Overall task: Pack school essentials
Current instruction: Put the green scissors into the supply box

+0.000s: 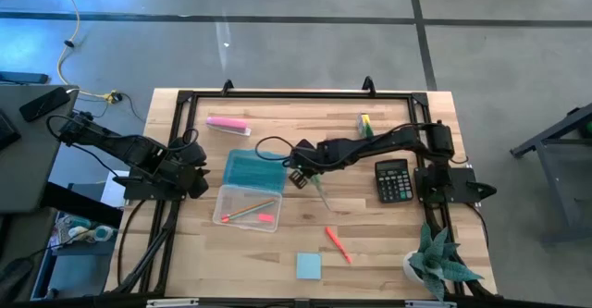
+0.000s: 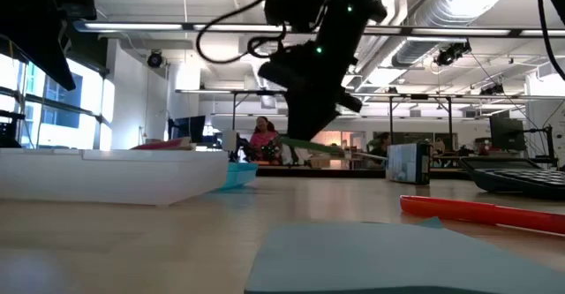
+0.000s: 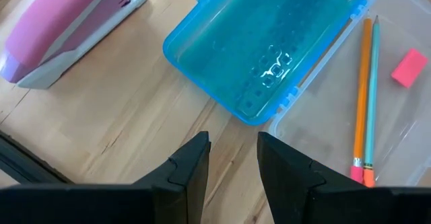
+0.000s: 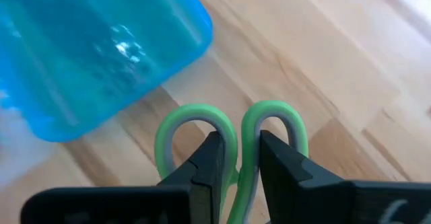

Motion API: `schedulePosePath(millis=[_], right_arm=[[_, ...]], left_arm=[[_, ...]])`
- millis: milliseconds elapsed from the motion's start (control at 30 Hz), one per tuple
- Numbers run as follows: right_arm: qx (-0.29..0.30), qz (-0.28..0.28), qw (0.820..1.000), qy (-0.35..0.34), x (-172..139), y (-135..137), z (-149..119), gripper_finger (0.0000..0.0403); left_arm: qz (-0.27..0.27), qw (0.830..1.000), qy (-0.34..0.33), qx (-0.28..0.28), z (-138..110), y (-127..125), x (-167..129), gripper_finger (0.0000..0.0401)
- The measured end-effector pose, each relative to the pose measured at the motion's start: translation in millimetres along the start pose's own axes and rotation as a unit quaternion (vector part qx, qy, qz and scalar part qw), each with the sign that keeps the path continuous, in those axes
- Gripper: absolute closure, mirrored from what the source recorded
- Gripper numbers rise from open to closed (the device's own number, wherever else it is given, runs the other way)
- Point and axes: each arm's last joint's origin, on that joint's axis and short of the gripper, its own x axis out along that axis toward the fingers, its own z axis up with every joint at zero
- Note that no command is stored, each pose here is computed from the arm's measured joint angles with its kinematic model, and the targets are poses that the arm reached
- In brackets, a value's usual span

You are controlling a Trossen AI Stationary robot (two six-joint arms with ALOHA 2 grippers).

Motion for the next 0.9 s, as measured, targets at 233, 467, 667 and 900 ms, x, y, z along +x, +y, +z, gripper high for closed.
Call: schedulePosePath(millis=[233, 467, 667, 900], right_arm=[[-0.016, 0.079, 0.994, -0.072, -13, 16, 13, 0.0343], [-0.033, 0.156, 0.976, -0.148, -21, 34, 23, 0.0343], [-0.022, 0.222, 0.954, -0.200, -30, 44, 33, 0.0343], [-0.022, 0.273, 0.917, -0.290, -44, 58, 43, 0.0343]], left_arm=[[-0.002, 1.000, 0.014, -0.005, 0, -3, 2, 0.0284], [-0.055, 0.997, 0.060, 0.002, -14, -11, 28, 0.0284], [-0.058, 0.996, 0.067, -0.012, -20, -12, 37, 0.0284], [-0.047, 0.994, 0.088, -0.032, -29, -11, 48, 0.0294]])
